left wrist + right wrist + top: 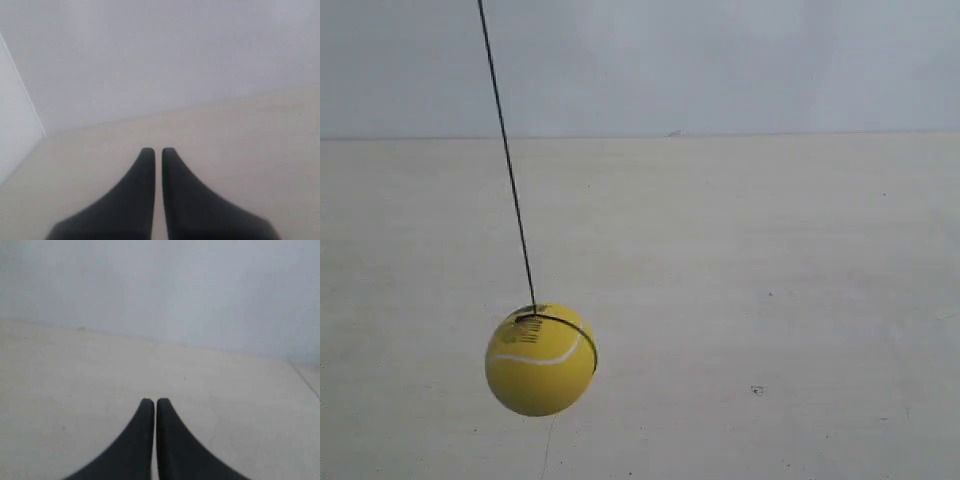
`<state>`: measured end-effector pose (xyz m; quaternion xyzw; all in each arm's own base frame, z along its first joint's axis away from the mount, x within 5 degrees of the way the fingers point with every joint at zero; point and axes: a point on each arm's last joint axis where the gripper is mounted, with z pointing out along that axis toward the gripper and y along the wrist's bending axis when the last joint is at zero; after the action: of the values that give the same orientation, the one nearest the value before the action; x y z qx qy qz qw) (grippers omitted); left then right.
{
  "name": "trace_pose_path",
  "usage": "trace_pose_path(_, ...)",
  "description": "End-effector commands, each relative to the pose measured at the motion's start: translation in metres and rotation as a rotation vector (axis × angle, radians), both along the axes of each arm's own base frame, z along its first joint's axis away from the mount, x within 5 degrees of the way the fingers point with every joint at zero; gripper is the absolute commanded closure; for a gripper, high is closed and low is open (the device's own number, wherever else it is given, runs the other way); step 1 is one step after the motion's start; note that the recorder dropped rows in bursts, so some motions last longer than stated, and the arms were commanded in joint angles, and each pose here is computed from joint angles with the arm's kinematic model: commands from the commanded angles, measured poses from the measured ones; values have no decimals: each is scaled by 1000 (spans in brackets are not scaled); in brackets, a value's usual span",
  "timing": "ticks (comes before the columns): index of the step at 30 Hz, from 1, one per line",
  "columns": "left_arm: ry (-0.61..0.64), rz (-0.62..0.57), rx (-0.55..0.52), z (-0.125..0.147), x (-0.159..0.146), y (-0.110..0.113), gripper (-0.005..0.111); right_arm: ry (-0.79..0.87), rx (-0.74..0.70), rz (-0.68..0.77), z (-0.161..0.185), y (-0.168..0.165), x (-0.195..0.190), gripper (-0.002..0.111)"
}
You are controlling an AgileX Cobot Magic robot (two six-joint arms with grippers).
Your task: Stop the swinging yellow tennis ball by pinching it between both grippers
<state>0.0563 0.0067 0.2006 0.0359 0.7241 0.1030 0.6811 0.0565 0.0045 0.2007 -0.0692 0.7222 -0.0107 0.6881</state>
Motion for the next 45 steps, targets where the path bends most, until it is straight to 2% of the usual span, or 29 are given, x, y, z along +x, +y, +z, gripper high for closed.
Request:
trace_pose_path(1, -241, -48, 9, 22, -1, -5, 102, -243, 29, 0, 22, 0, -2, 108)
trace_pose_path(3, -312, -66, -1, 28, -3, -6, 102, -325, 58, 4, 29, 0, -4, 108)
trace_pose_path(5, -405, -96, -55, 36, -5, -8, 102, -401, 120, 15, 36, 0, -6, 108)
trace_pose_path(7, -520, -150, -162, 45, -9, -10, 102, -459, 234, 39, 42, 0, -8, 108)
trace_pose_path(9, -600, -220, -324, 52, -13, -12, 102, -495, 347, 68, 46, -1, -10, 108)
trace_pose_path(12, -620, -295, -484, 54, -14, -15, 102, -531, 460, 105, 50, 0, -12, 108)
trace_pose_path(15, -600, -406, -561, 57, -15, -23, 102, -517, 526, 140, 51, 1, -13, 108)
trace_pose_path(17, -565, -556, -517, 62, -16, -36, 102, -531, 525, 191, 61, 5, -16, 108)
trace_pose_path(19, -392, -755, -410, 75, -11, -56, 102, -496, 468, 269, 81, 14, -13, 108)
trace_pose_path(22, -245, -843, -361, 85, 3, -65, 102, -358, 399, 347, 91, 25, 3, 108)
trace_pose_path(23, -175, -906, -356, 86, 12, -69, 102, -288, 357, 391, 92, 32, 11, 108)
trace_pose_path(25, -66, -947, -350, 77, 27, -72, 102, -218, 317, 477, 88, 41, 22, 108)
trace_pose_path(28, 76, -948, -308, 60, 45, -73, 102, -85, 205, 613, 73, 55, 34, 108)
trace_pose_path(30, 123, -963, -322, 53, 54, -73, 102, -28, 206, 744, 67, 65, 40, 108)
trace_pose_path(33, 128, -1081, -305, 49, 56, -78, 102, 29, 208, 888, 57, 75, 48, 108)
trace_pose_path(38, 145, -1058, -291, 41, 68, -77, 102, 64, 212, 1014, 43, 83, 62, 108)
trace_pose_path(45, 108, -1013, -328, 34, 87, -74, 102, 79, 207, 967, 30, 83, 90, 108)
